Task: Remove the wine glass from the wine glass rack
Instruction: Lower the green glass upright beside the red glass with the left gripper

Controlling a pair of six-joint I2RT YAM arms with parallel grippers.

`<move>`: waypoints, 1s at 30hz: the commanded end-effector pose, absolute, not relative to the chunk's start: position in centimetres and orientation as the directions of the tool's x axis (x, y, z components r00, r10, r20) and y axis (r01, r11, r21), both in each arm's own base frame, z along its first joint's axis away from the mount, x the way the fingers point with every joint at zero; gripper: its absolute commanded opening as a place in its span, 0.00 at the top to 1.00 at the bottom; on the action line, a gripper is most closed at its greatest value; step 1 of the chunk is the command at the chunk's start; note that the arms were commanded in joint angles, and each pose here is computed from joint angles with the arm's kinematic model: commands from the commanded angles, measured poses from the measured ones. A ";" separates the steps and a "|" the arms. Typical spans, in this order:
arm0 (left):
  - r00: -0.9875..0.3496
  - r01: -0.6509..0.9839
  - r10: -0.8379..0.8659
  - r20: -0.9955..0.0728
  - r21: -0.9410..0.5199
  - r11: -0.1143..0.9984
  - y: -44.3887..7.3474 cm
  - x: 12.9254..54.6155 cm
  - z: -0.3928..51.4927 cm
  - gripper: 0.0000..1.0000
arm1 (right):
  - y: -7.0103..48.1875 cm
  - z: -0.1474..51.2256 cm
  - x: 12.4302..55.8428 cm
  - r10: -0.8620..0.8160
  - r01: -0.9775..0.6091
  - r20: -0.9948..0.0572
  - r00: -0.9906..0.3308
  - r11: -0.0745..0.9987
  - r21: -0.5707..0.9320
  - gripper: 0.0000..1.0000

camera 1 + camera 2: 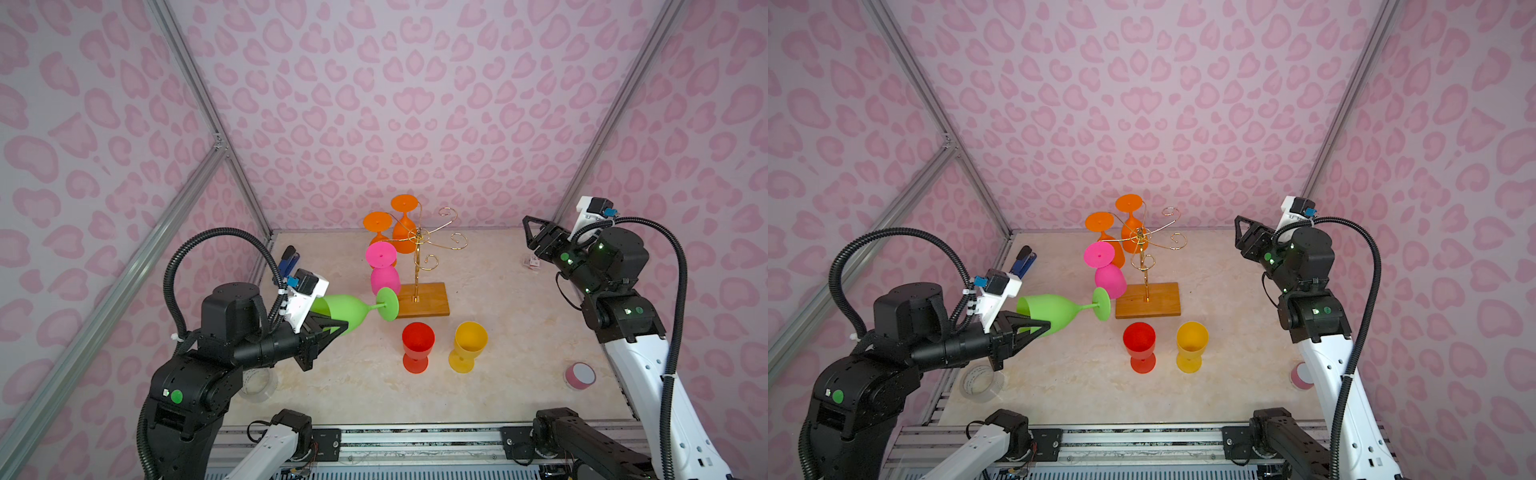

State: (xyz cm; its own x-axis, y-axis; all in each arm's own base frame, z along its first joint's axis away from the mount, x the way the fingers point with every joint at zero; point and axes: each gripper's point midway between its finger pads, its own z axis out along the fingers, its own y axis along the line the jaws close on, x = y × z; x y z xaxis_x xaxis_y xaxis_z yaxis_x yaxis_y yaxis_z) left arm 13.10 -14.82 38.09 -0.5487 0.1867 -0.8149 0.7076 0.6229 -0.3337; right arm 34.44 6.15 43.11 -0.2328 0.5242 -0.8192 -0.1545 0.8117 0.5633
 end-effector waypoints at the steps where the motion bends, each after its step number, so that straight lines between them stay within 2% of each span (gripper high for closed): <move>1: -0.584 0.671 0.261 -0.768 -0.276 0.688 -13.8 14.0 35.7 0.98 | 6.3 42.6 34.8 0.537 -0.155 -0.808 -0.241 0.801 0.578 0.36; 11: -0.739 0.570 0.362 -0.568 -0.243 0.785 -13.8 17.0 28.5 0.98 | 6.1 40.7 35.3 0.536 -0.122 -0.799 -0.275 0.805 0.581 0.36; 16: -0.776 0.566 0.452 -0.440 -0.171 0.806 -14.8 17.4 24.4 0.98 | 5.9 40.0 35.6 0.535 -0.109 -0.795 -0.284 0.806 0.582 0.36; 25: -0.800 0.561 0.498 -0.336 -0.122 0.819 -17.2 18.0 19.9 0.98 | 5.4 39.1 35.6 0.539 -0.088 -0.790 -0.291 0.807 0.583 0.36; 30: -0.804 0.555 0.492 -0.335 -0.127 0.822 -18.8 18.5 18.9 0.98 | 5.4 38.9 35.8 0.548 -0.091 -0.783 -0.294 0.799 0.594 0.36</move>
State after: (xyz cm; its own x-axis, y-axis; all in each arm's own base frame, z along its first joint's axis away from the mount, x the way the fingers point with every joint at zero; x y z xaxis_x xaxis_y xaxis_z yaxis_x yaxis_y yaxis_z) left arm 17.31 -17.94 18.76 -0.7971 0.5299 -0.2896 0.5812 0.8033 -0.1297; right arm 35.70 5.19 38.57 -0.3004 0.5459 -0.7822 -0.0688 0.8055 0.5886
